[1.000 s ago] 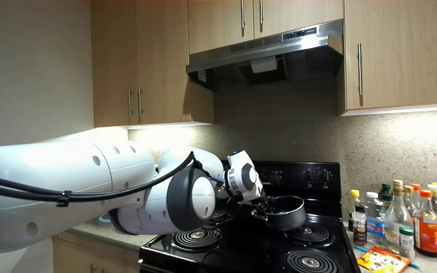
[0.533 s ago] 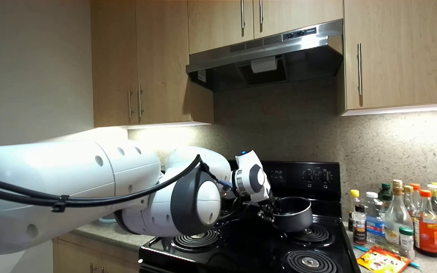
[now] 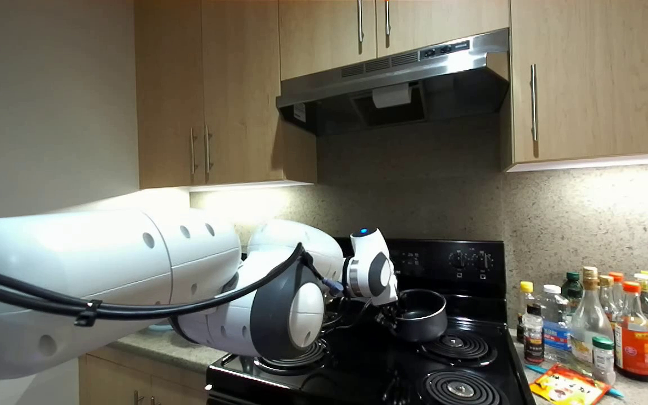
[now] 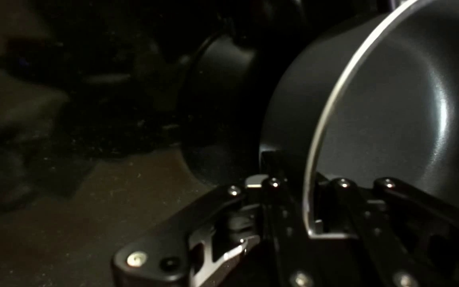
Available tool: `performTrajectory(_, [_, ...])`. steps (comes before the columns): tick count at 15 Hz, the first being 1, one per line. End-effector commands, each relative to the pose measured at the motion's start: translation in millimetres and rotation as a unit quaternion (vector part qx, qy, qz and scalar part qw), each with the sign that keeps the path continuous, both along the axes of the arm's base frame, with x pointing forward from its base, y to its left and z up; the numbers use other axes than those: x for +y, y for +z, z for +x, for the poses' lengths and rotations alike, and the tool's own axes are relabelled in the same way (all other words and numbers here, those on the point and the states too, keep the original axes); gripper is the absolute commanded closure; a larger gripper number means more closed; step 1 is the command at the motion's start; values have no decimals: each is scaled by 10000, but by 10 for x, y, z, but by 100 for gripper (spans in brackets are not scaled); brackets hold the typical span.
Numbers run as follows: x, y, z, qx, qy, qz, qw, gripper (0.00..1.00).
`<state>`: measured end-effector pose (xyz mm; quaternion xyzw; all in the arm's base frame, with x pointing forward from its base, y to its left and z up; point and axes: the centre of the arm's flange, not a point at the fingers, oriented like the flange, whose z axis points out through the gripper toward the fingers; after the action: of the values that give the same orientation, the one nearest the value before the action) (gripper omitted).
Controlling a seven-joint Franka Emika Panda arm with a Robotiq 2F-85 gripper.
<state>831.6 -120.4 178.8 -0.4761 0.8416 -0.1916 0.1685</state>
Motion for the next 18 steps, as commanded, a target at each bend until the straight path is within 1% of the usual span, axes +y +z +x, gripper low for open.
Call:
performTrajectory(1, [-275,168,-689,-524,-224,351,9978,98])
performTrajectory(4, [-570,187,-771,-710,-542,540,9945,98])
performTrajectory(6, [-729,180,-793,-730,-603,623,9936,98])
performTrajectory(8, [-822,146,-735,-655,-578,724,9935,98])
performTrajectory(11, [-715,52,-604,-378,-317,671,9965,98])
performTrajectory(14, [-549,63,-525,-318,-15,623,9975,98])
performTrajectory(18, [-323,64,-472,-285,201,579,9977,98])
